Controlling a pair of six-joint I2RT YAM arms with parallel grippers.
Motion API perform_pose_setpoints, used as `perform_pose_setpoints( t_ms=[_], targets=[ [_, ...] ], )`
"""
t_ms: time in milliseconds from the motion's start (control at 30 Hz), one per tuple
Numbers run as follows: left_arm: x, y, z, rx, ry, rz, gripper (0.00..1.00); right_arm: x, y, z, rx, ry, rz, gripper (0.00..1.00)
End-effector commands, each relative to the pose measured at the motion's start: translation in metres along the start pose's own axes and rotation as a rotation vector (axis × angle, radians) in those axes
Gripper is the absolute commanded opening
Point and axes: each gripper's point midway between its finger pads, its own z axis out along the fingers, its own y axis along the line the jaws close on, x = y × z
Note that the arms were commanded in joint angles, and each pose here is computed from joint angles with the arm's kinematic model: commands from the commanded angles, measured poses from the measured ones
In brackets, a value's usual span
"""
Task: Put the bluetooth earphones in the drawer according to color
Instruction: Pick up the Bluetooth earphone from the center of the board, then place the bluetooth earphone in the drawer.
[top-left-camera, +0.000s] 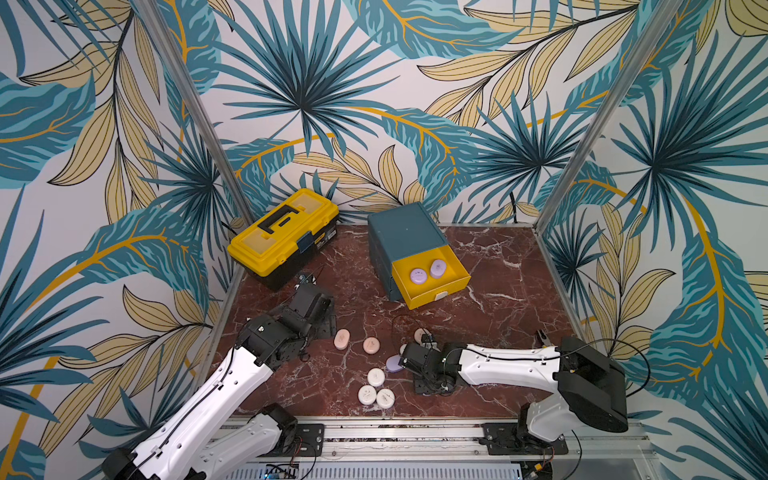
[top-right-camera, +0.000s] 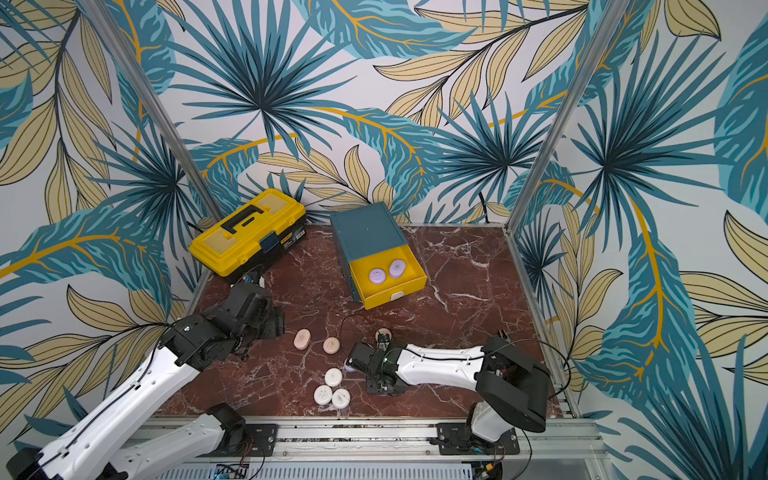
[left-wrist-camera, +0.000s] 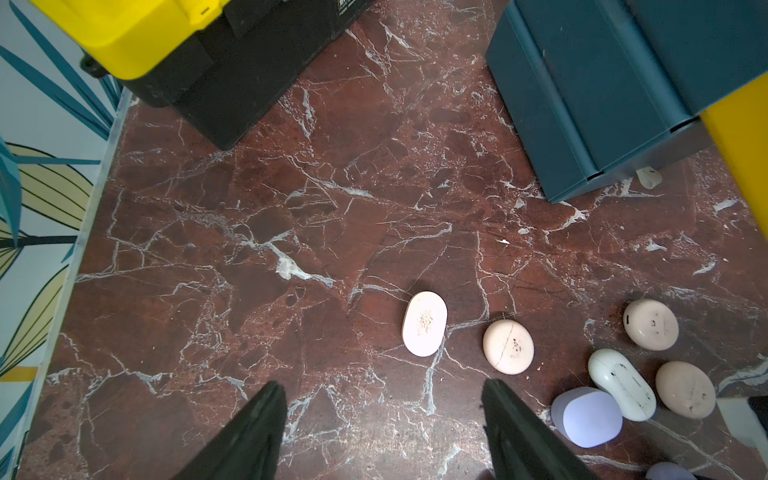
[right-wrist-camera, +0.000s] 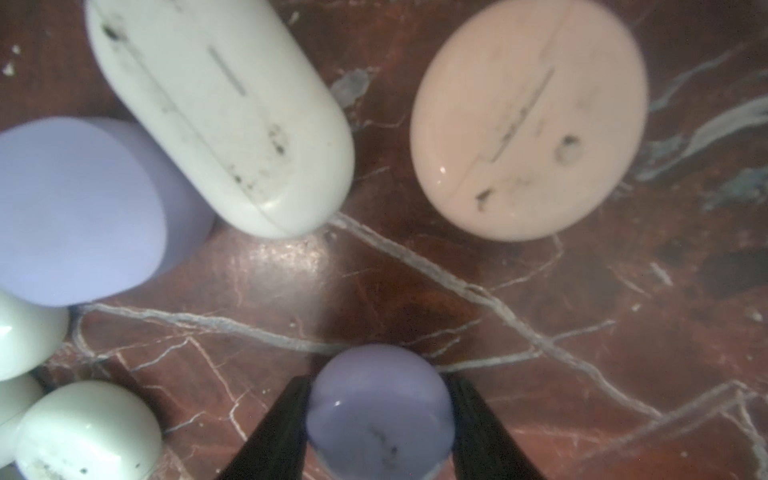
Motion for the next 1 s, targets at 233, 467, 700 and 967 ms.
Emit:
perform_pose_setpoints(
  t_ms=[233,467,700,967],
  targets=[
    [0.004,0.000,0.009,-0.001,0.013,0.003,0.79,-0.016,0.045,-0.109,-0.330,-0.101,-0.174,0.47],
    [-0.001,-0.005,0.008,0.010,0.013,0.004,0.79,-0.076,0.043,-0.225,-0.427,-0.418,-0.229,0.48],
    [-0.006,-0.011,0.007,0.026,0.014,0.005,0.79,-0.158,0.021,-0.250,-0.298,-0.539,-0.176,0.48],
    [-0.006,-0.007,0.006,0.006,0.016,0.006,0.79,-0.227,0.010,-0.221,-0.185,-0.511,-0.148,0.48]
  ],
)
